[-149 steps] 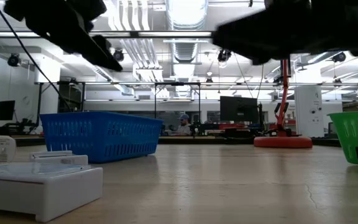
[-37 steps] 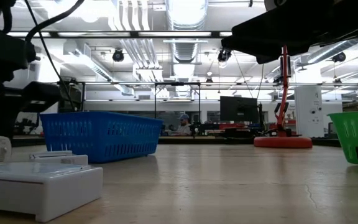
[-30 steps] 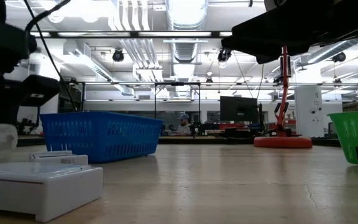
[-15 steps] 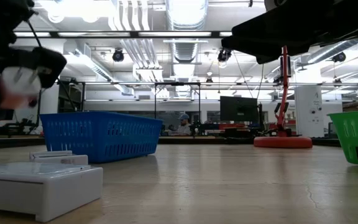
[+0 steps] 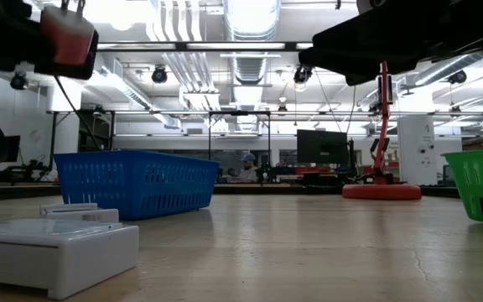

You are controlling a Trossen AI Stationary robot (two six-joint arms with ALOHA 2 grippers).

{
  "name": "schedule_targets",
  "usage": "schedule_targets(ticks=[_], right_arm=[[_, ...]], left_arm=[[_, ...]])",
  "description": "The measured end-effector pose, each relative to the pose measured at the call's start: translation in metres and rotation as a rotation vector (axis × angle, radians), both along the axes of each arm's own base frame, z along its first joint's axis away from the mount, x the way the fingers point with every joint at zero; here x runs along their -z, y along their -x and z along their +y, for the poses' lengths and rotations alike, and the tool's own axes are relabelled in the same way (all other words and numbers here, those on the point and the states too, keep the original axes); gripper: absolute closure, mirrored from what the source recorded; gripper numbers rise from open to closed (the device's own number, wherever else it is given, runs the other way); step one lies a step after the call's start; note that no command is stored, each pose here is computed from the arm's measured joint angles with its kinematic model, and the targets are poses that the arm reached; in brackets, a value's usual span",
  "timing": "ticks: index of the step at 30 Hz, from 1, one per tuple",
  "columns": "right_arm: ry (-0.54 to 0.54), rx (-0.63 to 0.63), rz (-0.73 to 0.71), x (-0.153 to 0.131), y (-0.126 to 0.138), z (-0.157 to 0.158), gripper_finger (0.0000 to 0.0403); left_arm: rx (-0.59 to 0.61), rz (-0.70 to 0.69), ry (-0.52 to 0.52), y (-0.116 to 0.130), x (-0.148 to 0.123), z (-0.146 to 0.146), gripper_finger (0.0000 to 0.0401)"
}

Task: Pick & Place Office items
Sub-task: Put the top pink white charger adapter into the green bin

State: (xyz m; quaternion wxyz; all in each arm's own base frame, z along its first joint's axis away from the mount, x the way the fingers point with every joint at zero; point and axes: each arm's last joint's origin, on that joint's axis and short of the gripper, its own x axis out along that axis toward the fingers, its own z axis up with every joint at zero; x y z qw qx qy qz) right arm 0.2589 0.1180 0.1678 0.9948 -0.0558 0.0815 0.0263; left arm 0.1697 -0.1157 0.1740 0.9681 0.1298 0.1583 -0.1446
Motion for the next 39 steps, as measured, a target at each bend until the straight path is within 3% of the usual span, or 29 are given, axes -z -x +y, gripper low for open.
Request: schedule_targets(ticks=[9,21,29,39], right_arm=[[0.000,0.000,-0.004,-0.001,0.000,0.000,0.0202],[-0.001,-0.001,-0.013,-0.001,-0.001,0.000,0.0202],[0.038,-0.002,-0.142,-0.009,-0.005,0.001,0.0202],[0.103,0.090,-0.240,0.001,-0.022,-0.013,0.0202]], left_arm=[[0.030,-0.170,-0.034,-0.007,-0.015,0.002,0.0274],[0.029,-0.308,0.035,-0.015,-0.020,0.020,0.0274],[0.010,-0.365,0.061,-0.028,-0.022,0.036,0.0274],[-0.017,-0.428,0.072,-0.052,-0.024,0.061,0.0274]])
